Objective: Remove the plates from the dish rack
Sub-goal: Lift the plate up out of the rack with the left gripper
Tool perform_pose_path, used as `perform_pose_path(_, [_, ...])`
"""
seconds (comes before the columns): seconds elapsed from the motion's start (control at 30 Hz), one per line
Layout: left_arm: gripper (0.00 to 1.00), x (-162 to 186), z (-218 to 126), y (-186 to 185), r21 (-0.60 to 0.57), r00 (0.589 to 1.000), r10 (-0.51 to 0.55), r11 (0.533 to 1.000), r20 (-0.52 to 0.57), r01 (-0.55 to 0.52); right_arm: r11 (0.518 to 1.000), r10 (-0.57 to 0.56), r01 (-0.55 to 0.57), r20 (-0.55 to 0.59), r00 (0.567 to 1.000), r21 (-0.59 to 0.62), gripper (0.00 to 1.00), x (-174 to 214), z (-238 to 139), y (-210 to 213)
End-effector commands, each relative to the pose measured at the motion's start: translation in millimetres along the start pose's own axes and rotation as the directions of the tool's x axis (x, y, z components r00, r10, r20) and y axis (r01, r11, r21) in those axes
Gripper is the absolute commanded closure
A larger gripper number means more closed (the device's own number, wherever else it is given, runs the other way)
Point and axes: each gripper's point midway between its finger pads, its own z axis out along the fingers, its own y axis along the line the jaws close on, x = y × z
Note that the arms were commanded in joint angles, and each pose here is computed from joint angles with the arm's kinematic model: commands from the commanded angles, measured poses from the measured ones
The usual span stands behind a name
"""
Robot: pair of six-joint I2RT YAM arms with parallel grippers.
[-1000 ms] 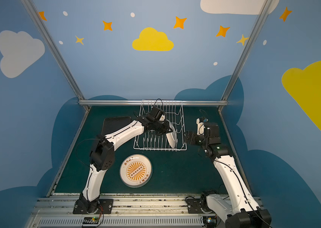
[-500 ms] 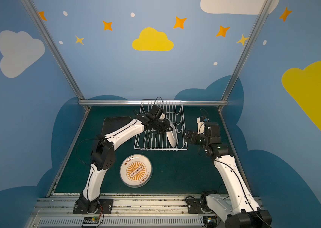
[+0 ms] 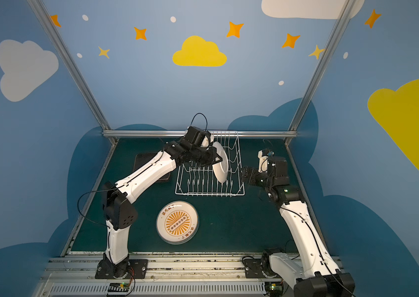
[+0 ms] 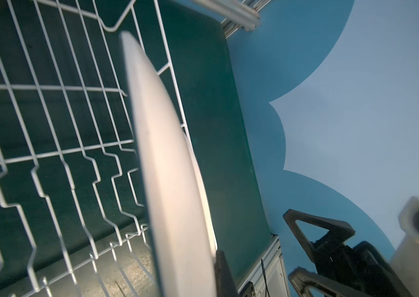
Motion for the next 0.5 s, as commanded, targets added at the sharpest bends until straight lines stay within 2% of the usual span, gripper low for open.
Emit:
perform_pose_path(0.0, [0.97, -25.5, -46.6, -23.7, 0.002, 0.984, 0.125, 0.992, 0.128, -0.126, 0.999, 0.037, -0.036, 0.031, 0.999, -0.036, 0.09, -18.6, -3.8, 10.4])
perform_pose_path(0.13, [0.97, -30.0, -71.7, -29.3, -0.015, 0.943, 0.265, 0.964, 0.204, -0.267, 0.995, 0.072, -0.071, 0.017, 0.997, -0.068, 0.09, -24.7, -2.1, 17.8])
perform_pose_path(0.23, [0.97, -30.7, -90.3, -25.2, -0.076, 0.878, 0.393, 0.919, 0.273, -0.388, 0.989, 0.107, -0.106, 0.003, 0.994, -0.105, 0.09, -29.6, 0.0, 25.3])
perform_pose_path(0.37, [0.97, -28.7, -117.4, -14.4, -0.195, 0.76, 0.557, 0.83, 0.334, -0.522, 0.97, 0.169, -0.171, -0.024, 0.985, -0.175, 0.08, -38.6, 3.5, 39.6])
perform_pose_path(0.47, [0.97, -22.6, -132.2, -6.1, -0.289, 0.647, 0.685, 0.728, 0.335, -0.622, 0.946, 0.216, -0.224, -0.06, 0.974, -0.233, 0.08, -44.3, 8.1, 51.4])
